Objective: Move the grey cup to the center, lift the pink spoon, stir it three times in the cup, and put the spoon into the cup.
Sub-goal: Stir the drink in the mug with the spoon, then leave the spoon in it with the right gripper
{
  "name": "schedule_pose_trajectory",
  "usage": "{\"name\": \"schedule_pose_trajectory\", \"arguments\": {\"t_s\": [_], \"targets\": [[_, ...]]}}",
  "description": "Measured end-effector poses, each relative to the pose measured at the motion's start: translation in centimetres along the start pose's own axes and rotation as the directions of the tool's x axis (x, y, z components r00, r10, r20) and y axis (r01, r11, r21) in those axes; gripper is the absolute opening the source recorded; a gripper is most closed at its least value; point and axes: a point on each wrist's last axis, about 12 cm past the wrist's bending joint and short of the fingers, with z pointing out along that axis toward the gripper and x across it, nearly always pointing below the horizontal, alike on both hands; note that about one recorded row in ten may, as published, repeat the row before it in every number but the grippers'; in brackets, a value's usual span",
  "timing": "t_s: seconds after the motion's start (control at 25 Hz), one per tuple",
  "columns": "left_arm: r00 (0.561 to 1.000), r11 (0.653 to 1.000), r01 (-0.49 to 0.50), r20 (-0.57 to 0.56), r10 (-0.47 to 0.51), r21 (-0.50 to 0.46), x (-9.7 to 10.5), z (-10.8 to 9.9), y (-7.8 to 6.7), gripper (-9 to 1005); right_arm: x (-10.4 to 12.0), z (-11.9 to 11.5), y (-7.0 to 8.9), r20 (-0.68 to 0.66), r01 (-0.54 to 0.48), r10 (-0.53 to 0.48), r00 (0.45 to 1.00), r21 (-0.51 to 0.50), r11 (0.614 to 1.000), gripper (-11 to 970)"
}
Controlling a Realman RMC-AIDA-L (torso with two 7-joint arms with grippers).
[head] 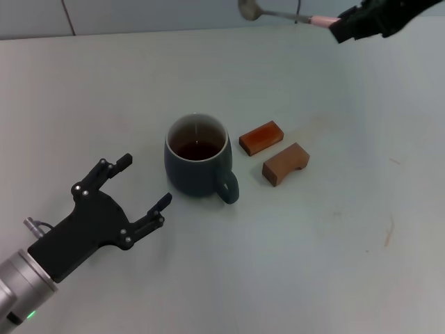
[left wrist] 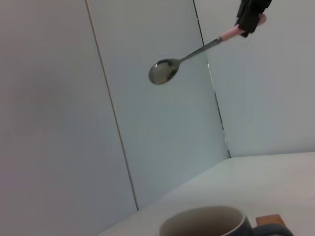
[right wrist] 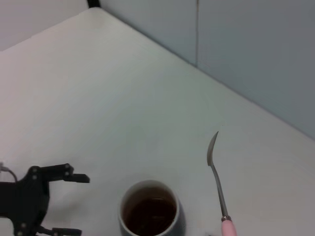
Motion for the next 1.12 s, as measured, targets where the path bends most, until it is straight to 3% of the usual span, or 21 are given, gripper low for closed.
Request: {"name": "schedule_pose_trajectory", "arguments": {"t_s": [0.12,0.52,0.92,1.12], "targets": [[1.000,1.000,0.001,-0.005,-0.001,0.000,0.1,-0.1,0.1,850,-1.8,1.2,-0.8,-0.029,-0.001,-0.001,1.000,-0.055,0.998,121],[1.000,1.000,0.003,-0.011,-0.003,0.002,0.1,-0.1,0.1,850,-7.6,0.7,-0.5,-0.161,0.080,-0.094,0.983,-0.090,0.993,120],[1.000,1.000,0.003,-0.013,-0.003,0.000,0.2,-0.2,0.1,849,-10.6,3.2,-0.1,-0.323,0.100,-0.138,0.936,-0.133,0.986,121],[1.000,1.000,0.003,-0.021,-0.003,0.001,0.2,-0.3,0.3,849,-11.0,4.3,0.0,-0.391,0.088,-0.137,0.910,-0.142,0.986,121]]}}
